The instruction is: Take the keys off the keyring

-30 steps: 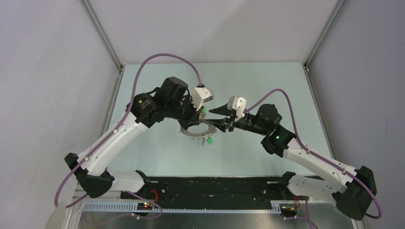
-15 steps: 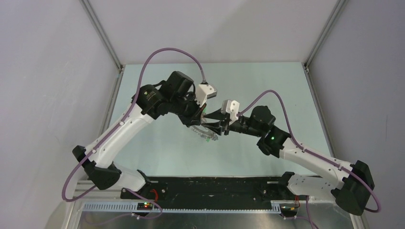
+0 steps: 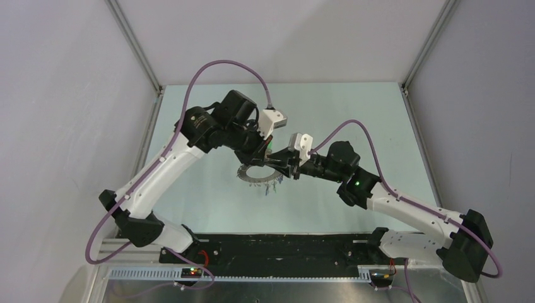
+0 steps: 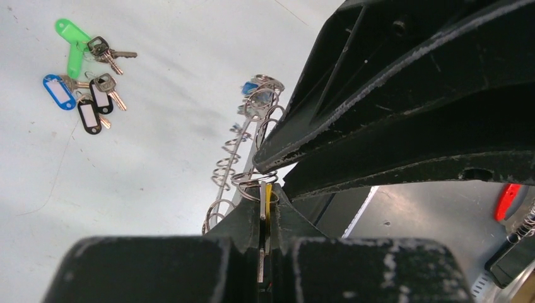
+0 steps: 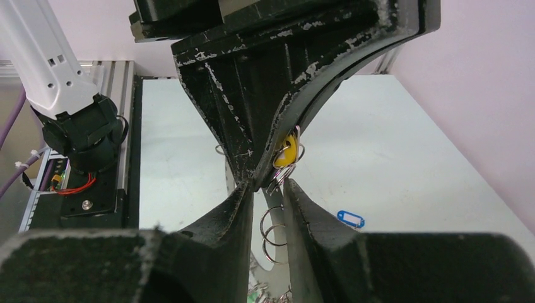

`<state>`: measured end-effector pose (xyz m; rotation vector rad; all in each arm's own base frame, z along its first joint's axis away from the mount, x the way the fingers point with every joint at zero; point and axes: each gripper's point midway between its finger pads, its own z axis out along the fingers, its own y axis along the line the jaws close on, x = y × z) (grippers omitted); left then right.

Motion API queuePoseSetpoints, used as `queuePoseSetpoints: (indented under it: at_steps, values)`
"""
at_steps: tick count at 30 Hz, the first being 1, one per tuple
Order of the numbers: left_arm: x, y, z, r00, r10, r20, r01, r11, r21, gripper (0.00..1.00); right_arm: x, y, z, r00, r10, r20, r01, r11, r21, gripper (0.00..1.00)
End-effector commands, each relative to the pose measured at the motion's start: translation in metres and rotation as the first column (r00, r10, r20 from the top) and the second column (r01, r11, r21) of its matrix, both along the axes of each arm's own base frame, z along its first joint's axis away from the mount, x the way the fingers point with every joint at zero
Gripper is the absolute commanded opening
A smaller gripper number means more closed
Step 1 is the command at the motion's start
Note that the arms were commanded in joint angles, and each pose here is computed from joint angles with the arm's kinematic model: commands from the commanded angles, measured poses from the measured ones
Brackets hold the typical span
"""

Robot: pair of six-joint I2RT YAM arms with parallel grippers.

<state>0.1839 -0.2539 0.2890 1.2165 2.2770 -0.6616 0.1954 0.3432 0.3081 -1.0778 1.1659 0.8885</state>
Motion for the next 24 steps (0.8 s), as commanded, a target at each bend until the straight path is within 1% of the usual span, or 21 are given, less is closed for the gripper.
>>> queuePoseSetpoints:
  at_steps: [1, 6, 9, 12, 21, 24]
  values:
    - [-0.020, -0.009, 0.016, 0.996, -0.067, -0.059, 0.063, 0.996, -0.068, 0.00, 0.013, 0.000, 0.004, 0.998, -0.054, 0.025, 0.054, 0.998, 0.015, 0.26]
    - [-0.023, -0.009, 0.008, 0.993, -0.072, -0.093, 0.067, 0.996, -0.051, 0.00, 0.015, 0.001, 0.005, 0.998, -0.057, 0.031, 0.056, 0.998, 0.021, 0.23]
    - [-0.024, -0.009, 0.009, 0.993, -0.075, -0.090, 0.071, 0.996, -0.053, 0.00, 0.019, 0.000, 0.001, 0.996, -0.082, 0.025, 0.081, 0.997, 0.010, 0.23]
    - [-0.023, -0.005, 0.010, 0.995, -0.071, -0.072, 0.067, 0.997, -0.045, 0.00, 0.023, -0.003, -0.003, 0.995, -0.101, 0.016, 0.101, 0.995, -0.007, 0.26]
    - [-0.013, -0.001, 0.009, 0.998, -0.034, -0.049, 0.033, 0.999, -0.020, 0.00, 0.021, -0.009, 0.000, 0.994, -0.106, 0.020, 0.106, 0.994, -0.011, 0.30]
    - [-0.009, 0.002, 0.009, 0.999, -0.012, -0.042, 0.011, 1.000, -0.017, 0.00, 0.019, -0.013, -0.002, 0.994, -0.108, 0.011, 0.108, 0.994, -0.024, 0.35]
